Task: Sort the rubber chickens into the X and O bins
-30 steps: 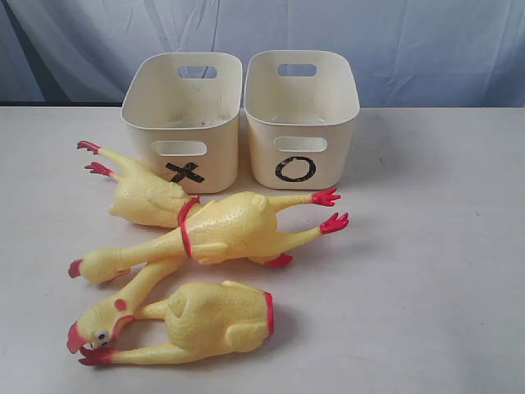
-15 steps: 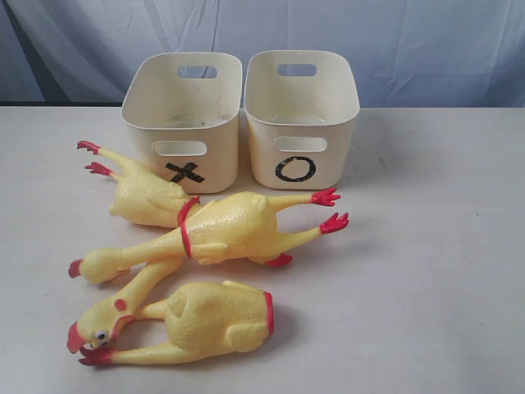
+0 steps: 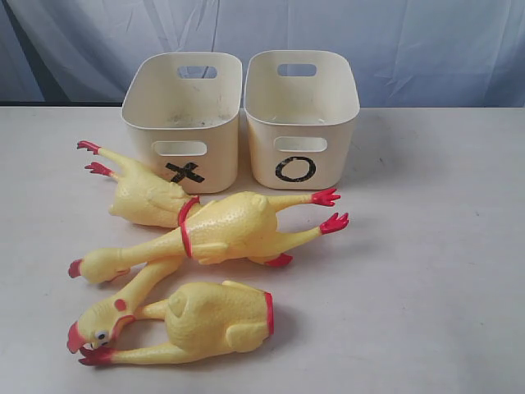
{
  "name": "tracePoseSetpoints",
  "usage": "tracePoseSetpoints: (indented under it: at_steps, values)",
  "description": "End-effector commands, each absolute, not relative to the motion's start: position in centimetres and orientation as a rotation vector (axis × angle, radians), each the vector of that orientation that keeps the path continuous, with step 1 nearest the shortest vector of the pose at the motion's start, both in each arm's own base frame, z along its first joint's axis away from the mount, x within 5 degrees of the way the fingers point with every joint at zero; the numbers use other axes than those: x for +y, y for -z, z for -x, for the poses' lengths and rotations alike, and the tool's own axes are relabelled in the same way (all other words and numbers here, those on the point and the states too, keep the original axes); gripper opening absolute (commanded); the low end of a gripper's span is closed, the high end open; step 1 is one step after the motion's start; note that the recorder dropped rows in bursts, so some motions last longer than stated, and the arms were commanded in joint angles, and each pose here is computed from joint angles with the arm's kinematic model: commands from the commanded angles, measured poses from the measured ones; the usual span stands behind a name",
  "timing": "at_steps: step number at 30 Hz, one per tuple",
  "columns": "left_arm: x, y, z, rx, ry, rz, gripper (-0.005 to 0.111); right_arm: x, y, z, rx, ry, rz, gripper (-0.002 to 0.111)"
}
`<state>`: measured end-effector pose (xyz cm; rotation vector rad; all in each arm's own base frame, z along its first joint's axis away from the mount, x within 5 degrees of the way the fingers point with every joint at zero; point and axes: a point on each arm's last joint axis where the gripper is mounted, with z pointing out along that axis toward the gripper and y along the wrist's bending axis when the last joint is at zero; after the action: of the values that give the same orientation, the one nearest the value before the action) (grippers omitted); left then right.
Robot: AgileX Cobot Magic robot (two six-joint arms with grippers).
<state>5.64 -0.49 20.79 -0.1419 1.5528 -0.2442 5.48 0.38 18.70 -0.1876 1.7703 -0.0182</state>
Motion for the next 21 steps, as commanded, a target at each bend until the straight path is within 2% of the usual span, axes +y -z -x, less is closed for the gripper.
tracePoseSetpoints:
  at_steps: [1,6,10,16,21]
  values:
    - [0.0,-21.7,-5.6,1.428,0.300,0.255,0.000,0.4,-18.7,-5.5,1.760,0.021,0.193,0.000]
    - [0.5,-22.3,-5.5,1.348,0.275,0.281,0.000,0.4,-18.7,-5.5,1.760,0.021,0.193,0.000]
    - [0.7,-22.6,-5.4,1.294,0.361,0.378,0.000,0.4,-18.7,-5.5,1.760,0.023,0.195,0.000]
    - [0.6,-22.5,-5.4,1.319,0.390,0.382,0.000,0.4,-18.7,-5.5,1.760,0.023,0.195,0.000]
    - [0.3,-25.0,-4.9,1.287,0.363,0.305,0.000,0.4,-18.7,-5.5,1.760,0.023,0.195,0.000]
